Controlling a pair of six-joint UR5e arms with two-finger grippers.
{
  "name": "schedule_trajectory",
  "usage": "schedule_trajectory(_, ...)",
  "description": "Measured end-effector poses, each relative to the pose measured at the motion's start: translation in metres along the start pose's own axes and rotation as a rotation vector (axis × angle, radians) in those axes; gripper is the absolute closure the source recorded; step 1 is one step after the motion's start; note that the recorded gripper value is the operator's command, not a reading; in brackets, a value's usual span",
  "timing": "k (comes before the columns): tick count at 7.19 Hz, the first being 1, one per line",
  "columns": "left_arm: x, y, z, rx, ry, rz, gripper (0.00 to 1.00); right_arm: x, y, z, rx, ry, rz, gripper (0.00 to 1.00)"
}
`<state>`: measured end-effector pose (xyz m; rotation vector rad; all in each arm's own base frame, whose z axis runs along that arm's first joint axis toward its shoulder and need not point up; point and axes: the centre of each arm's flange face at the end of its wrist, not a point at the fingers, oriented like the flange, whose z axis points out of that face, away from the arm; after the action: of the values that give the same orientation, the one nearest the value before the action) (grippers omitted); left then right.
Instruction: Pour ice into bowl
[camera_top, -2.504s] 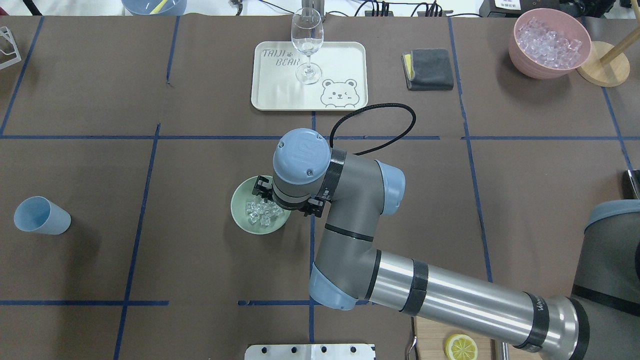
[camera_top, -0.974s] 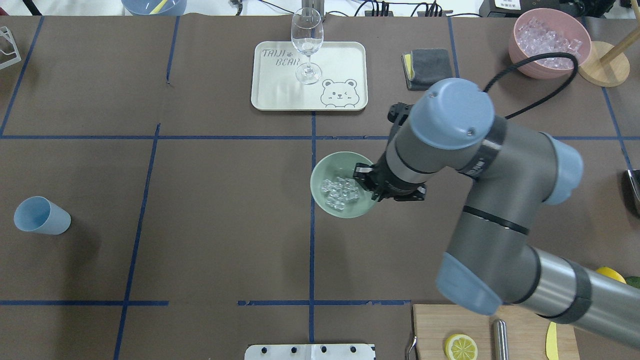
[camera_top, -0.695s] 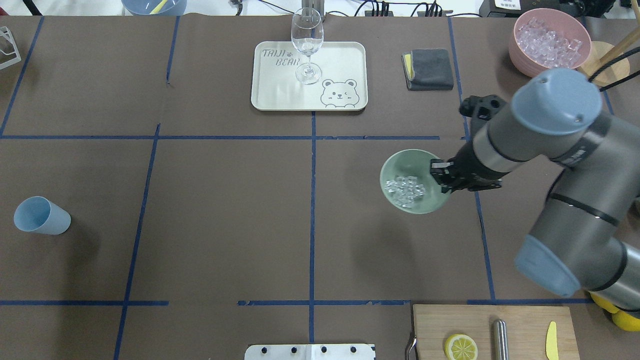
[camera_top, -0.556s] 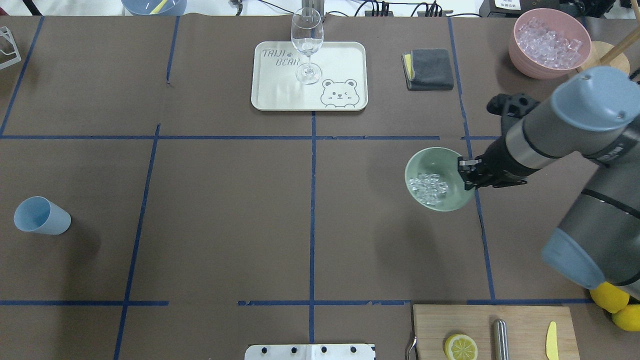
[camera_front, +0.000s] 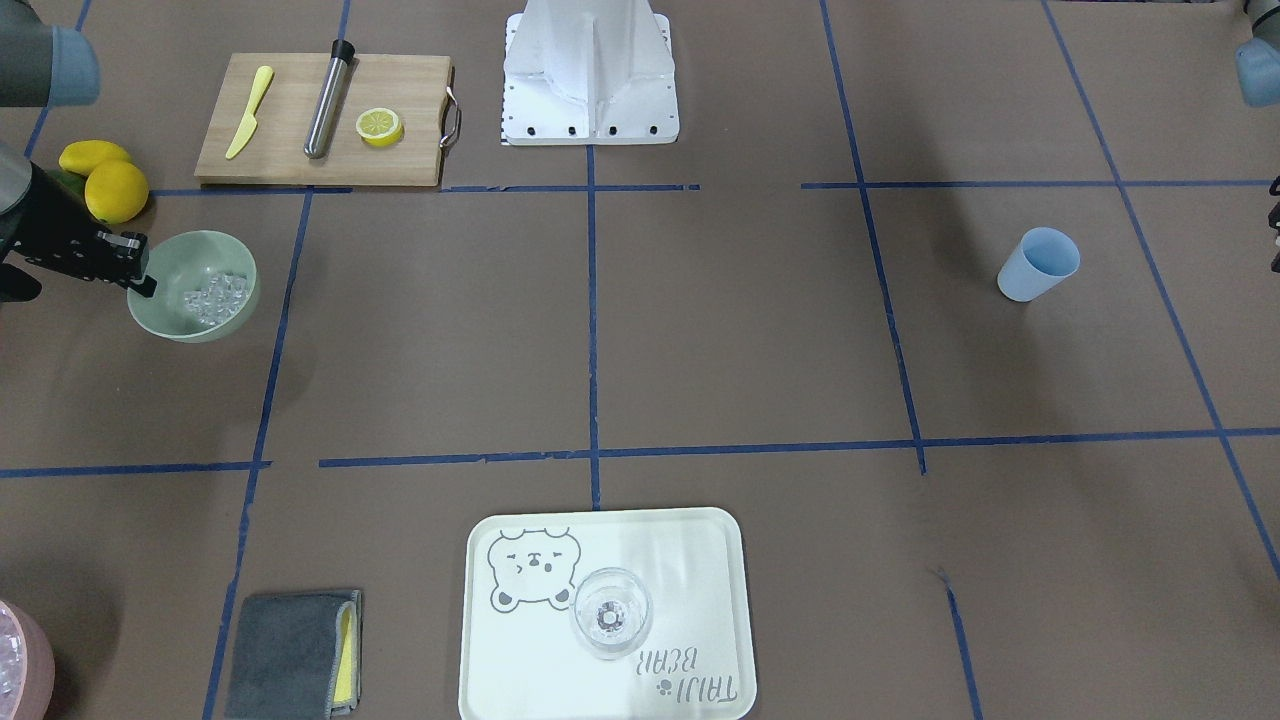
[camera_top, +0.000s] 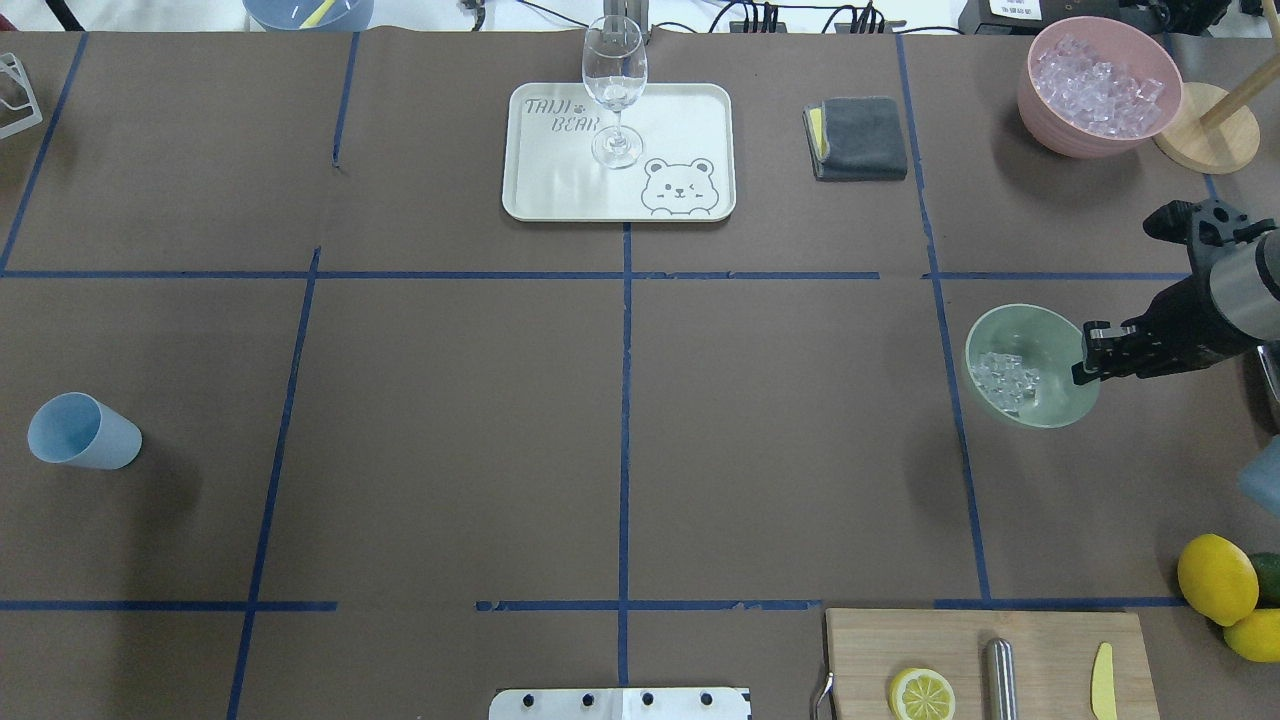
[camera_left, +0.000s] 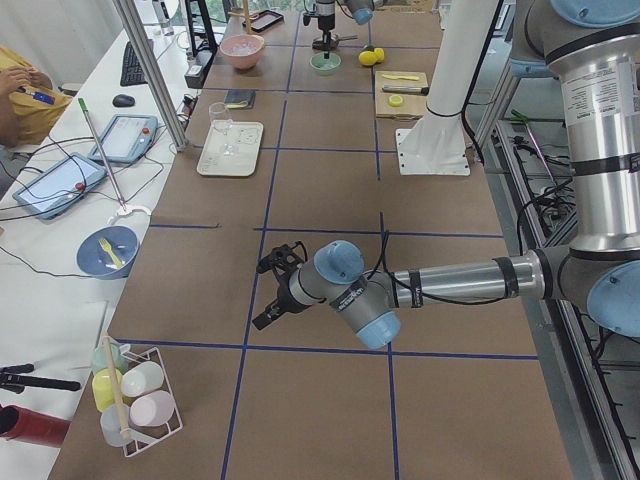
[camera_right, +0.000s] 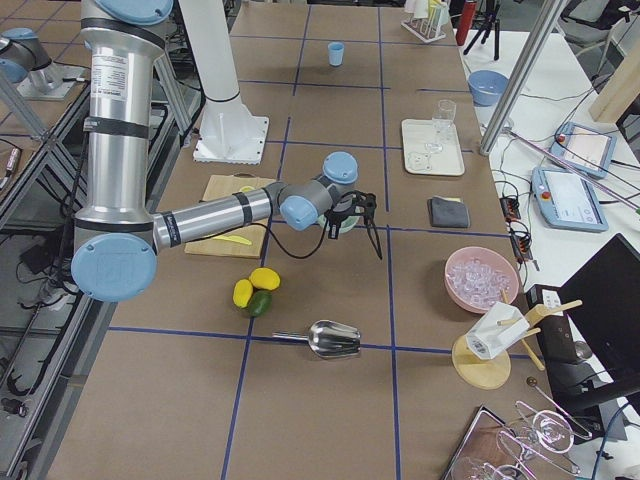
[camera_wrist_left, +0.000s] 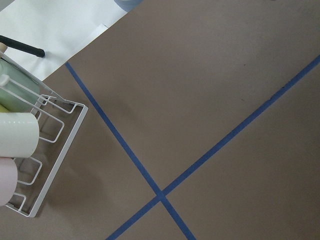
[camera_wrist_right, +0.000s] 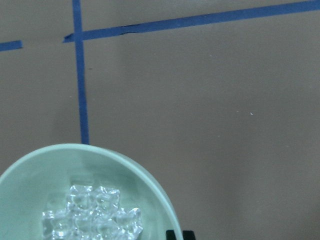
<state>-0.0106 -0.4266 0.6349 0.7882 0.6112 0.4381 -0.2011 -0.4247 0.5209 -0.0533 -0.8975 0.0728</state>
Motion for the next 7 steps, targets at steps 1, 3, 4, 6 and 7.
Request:
schedule_trajectory(1,0.0,0.0,0.0,0.001,0.0,0.0,0.0,0.012,-0.002,0.009,-0.011,0.015,0.003,1.0)
schedule_trajectory(3,0.0,0.0,-0.001,0.002,0.0,0.001,0.0,0.029,-0.009,0.027,-0.035,0.041,0.022,1.0)
schedule_trajectory(4,0.001,0.0,-0.001,0.003,0.0,0.002,0.0,0.035,-0.012,0.034,-0.044,0.05,0.031,1.0)
schedule_trajectory(6,0.001,0.0,-0.001,0.003,0.0,0.002,0.0,0.038,-0.016,0.041,-0.053,0.056,0.037,0.81)
schedule_trajectory(7,0.001,0.0,-0.001,0.003,0.0,0.002,0.0,0.038,-0.018,0.043,-0.056,0.057,0.039,0.01)
